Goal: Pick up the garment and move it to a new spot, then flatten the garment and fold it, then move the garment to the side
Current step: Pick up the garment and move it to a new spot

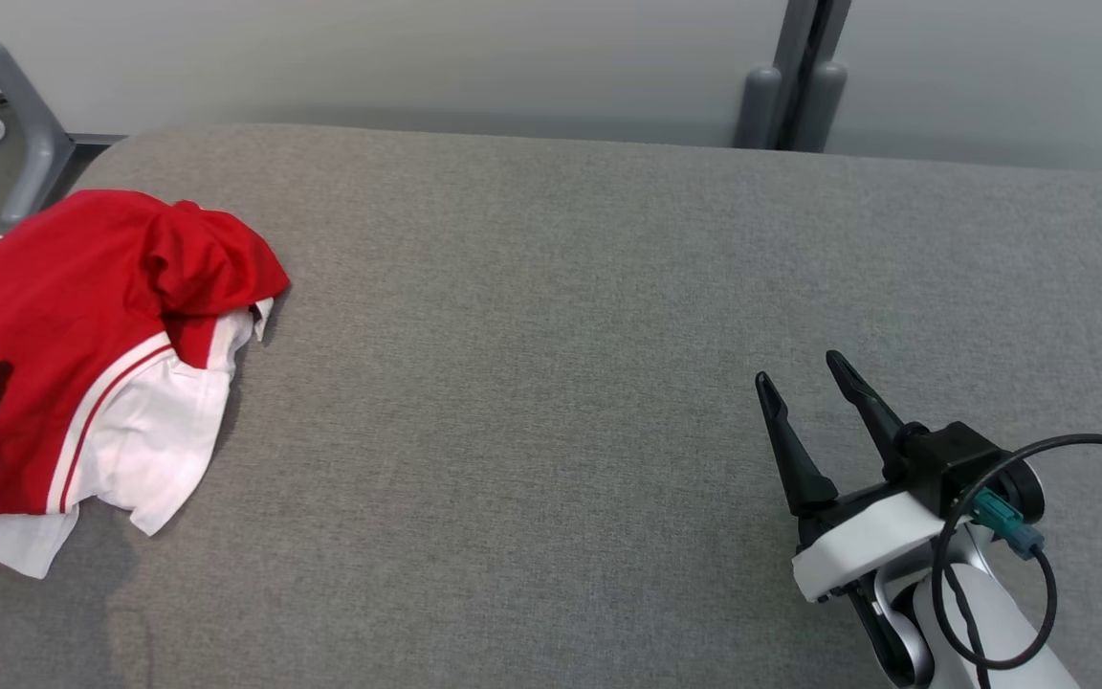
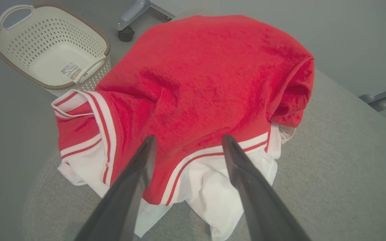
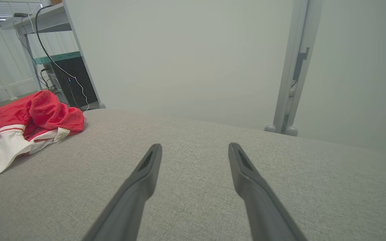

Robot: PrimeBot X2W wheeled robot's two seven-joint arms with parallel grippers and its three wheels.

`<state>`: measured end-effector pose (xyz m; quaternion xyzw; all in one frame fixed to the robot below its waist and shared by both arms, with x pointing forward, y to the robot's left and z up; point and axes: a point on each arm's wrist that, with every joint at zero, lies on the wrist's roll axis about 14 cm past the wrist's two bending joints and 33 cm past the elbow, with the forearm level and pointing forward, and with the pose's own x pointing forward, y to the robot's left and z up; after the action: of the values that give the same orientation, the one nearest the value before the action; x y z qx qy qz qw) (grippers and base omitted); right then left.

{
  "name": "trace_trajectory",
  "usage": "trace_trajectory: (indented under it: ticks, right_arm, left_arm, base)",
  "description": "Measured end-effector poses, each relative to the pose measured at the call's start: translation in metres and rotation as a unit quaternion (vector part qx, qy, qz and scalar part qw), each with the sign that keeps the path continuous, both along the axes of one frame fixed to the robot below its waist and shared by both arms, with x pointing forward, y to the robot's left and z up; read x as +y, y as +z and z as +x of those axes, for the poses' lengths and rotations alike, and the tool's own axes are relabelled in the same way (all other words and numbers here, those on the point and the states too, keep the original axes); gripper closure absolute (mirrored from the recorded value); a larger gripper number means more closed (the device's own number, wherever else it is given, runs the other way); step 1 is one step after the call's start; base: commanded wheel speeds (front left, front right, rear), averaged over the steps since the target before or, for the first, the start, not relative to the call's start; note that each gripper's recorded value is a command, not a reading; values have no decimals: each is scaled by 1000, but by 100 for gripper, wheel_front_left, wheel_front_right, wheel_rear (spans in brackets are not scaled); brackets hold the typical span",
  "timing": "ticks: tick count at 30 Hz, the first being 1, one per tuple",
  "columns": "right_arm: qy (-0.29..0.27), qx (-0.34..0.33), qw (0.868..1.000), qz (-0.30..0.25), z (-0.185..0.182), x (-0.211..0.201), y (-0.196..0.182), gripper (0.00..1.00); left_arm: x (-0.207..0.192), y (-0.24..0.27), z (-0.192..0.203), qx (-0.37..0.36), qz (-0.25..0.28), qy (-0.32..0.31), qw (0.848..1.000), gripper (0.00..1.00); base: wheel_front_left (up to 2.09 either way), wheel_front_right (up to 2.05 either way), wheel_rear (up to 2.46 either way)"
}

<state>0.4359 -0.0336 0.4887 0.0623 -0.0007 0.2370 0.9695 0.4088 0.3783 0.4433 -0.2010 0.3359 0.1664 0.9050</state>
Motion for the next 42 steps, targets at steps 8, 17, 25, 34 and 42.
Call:
trace_trajectory:
  ticks: [8, 17, 25, 34, 42]
  right_arm:
    - [-28, 16, 999, -8, 10, -23, -17, 0]
    - [-49, 24, 998, -20, 13, -43, -25, 0]
    - [-52, 32, 998, -27, 13, -49, -33, 0]
    - [-54, 35, 997, -34, 16, -53, -37, 0]
    - [-55, 37, 997, -31, 15, -52, -37, 0]
  left_arm:
    - [-7, -39, 10, 60, -16, -1, 998, 0]
    - [-23, -67, 10, 118, -44, -14, 992, 0]
    - [-28, -80, 11, 137, -47, -20, 989, 0]
    - [-40, -92, 9, 156, -63, -28, 985, 5]
    - [-36, -85, 15, 141, -49, -35, 988, 100]
  base:
    - [0, 0, 0]
    - [0, 0, 0]
    - [0, 0, 0]
    - [0, 0, 0]
    - [0, 0, 0]
